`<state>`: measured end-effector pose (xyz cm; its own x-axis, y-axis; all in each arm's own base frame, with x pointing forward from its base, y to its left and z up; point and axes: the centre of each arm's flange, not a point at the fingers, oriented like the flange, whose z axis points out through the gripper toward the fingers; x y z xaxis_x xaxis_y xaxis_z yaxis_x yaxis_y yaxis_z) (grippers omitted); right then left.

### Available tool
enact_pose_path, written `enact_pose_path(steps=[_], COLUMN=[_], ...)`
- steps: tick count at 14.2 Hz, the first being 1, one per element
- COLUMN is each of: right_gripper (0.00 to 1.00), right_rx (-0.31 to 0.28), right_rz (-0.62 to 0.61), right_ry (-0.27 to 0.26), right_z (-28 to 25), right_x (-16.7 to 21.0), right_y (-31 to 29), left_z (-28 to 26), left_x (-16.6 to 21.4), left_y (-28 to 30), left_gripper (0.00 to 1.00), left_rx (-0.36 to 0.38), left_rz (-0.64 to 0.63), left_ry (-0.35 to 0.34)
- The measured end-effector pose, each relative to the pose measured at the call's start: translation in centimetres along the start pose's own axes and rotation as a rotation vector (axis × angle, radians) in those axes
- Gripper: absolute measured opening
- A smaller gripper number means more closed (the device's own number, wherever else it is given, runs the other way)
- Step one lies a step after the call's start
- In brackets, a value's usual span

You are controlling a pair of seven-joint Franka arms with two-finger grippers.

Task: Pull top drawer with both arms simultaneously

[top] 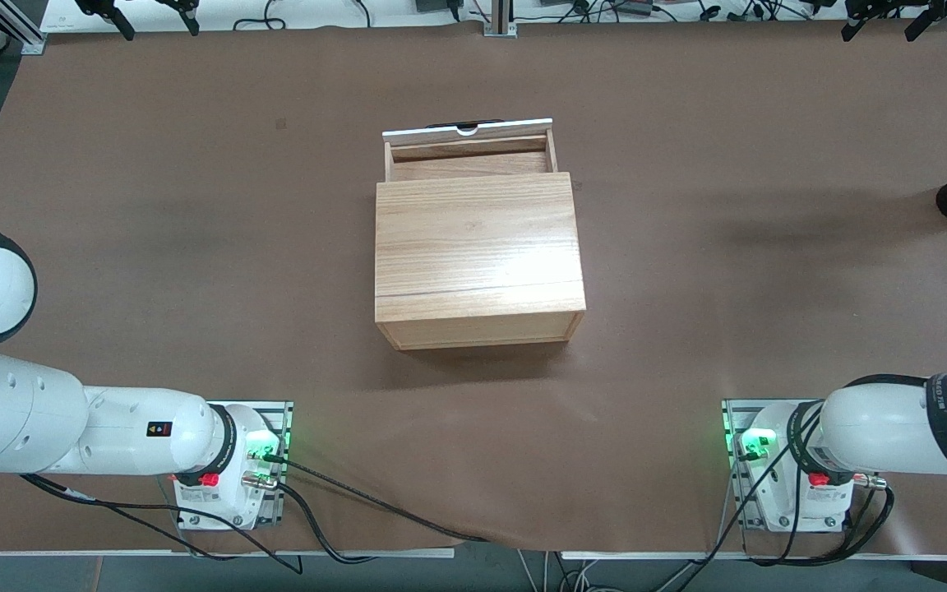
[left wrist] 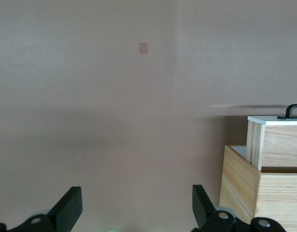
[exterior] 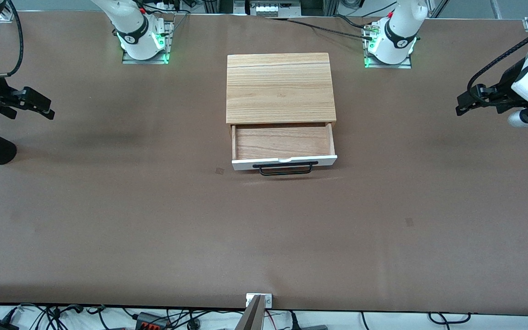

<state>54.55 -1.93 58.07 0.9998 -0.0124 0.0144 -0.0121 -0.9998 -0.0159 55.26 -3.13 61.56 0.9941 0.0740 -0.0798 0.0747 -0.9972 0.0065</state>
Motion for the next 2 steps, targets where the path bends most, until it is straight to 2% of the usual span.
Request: enact_pose_path(steps=[2], right_gripper=[1.0], right_rx=[0.0], right_rz=[0.0], right_ry=[0.0], right_z=[0.0], right_x=[0.0], right_y=[0.0], left_z=[0.0], left_x=[0.0], left_y=[0.01], left_gripper=[1.0], left_rx=[-0.001], left_rz=[0.0], left_ry=[0.0])
